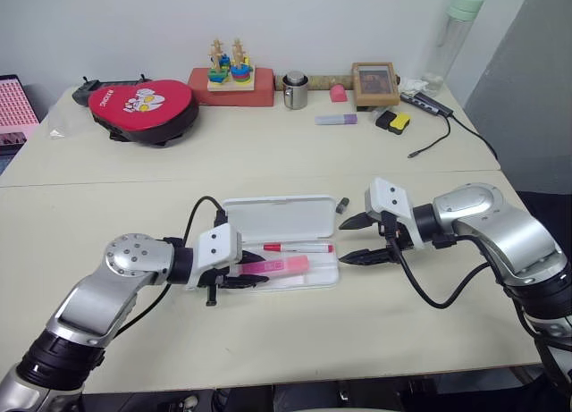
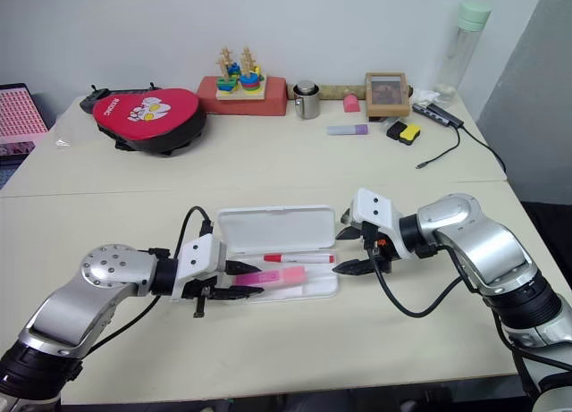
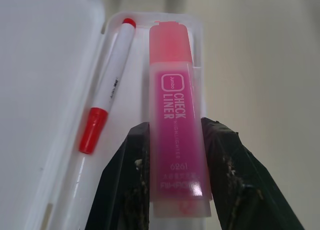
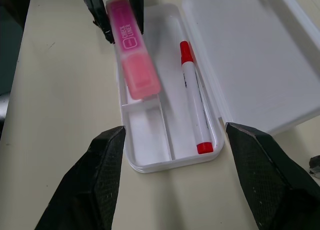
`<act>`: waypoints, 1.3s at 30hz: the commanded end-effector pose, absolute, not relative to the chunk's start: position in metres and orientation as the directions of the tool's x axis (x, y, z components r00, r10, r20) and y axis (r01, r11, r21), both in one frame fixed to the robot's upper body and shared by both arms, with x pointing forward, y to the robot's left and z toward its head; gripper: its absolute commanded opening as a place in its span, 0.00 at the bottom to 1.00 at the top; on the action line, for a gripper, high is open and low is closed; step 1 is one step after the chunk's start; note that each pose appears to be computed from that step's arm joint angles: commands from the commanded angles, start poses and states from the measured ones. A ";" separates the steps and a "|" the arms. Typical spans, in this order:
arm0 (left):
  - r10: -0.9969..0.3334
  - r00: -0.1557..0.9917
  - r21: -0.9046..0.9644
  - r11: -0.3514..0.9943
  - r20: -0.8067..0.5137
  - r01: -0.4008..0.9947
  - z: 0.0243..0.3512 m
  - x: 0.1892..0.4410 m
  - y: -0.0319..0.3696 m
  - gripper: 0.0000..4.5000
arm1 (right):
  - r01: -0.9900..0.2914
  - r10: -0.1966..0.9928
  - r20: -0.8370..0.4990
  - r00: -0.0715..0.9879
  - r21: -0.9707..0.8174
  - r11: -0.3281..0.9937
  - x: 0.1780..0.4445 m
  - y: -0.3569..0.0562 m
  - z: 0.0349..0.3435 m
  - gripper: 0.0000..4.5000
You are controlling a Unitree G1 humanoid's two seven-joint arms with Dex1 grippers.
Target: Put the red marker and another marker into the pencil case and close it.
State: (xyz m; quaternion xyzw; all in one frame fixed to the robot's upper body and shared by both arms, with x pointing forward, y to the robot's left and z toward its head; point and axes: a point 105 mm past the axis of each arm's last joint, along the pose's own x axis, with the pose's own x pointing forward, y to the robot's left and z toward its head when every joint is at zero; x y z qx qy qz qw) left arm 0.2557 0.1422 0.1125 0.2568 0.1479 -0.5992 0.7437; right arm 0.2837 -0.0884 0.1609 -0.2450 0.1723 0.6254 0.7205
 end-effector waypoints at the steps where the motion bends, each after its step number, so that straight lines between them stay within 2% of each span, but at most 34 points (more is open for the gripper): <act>1: -0.821 0.229 0.235 0.119 -0.522 0.965 0.118 0.257 0.138 0.26 | -0.977 0.829 -0.528 0.184 -0.186 0.099 0.284 -0.089 0.174 0.74; 14: -0.765 0.229 0.270 0.074 -0.602 0.960 0.107 0.259 0.147 0.26 | -0.977 0.829 -0.527 0.188 -0.187 0.103 0.284 -0.088 0.173 0.74; 30: -0.760 0.244 0.287 0.080 -0.603 0.955 0.108 0.262 0.148 0.26 | -0.976 0.829 -0.526 0.189 -0.190 0.102 0.285 -0.087 0.174 0.74; 31: -0.760 0.243 0.285 0.079 -0.603 0.955 0.109 0.262 0.148 0.34 | -0.976 0.829 -0.526 0.189 -0.191 0.101 0.284 -0.087 0.174 0.74; 35: -0.770 0.247 0.288 0.086 -0.589 0.954 0.113 0.262 0.146 0.53 | -0.977 0.830 -0.527 0.186 -0.192 0.097 0.284 -0.086 0.175 0.74; 39: -0.797 0.258 0.278 0.118 -0.547 0.953 0.122 0.262 0.142 0.67 | -0.977 0.831 -0.526 0.184 -0.191 0.096 0.284 -0.086 0.175 0.74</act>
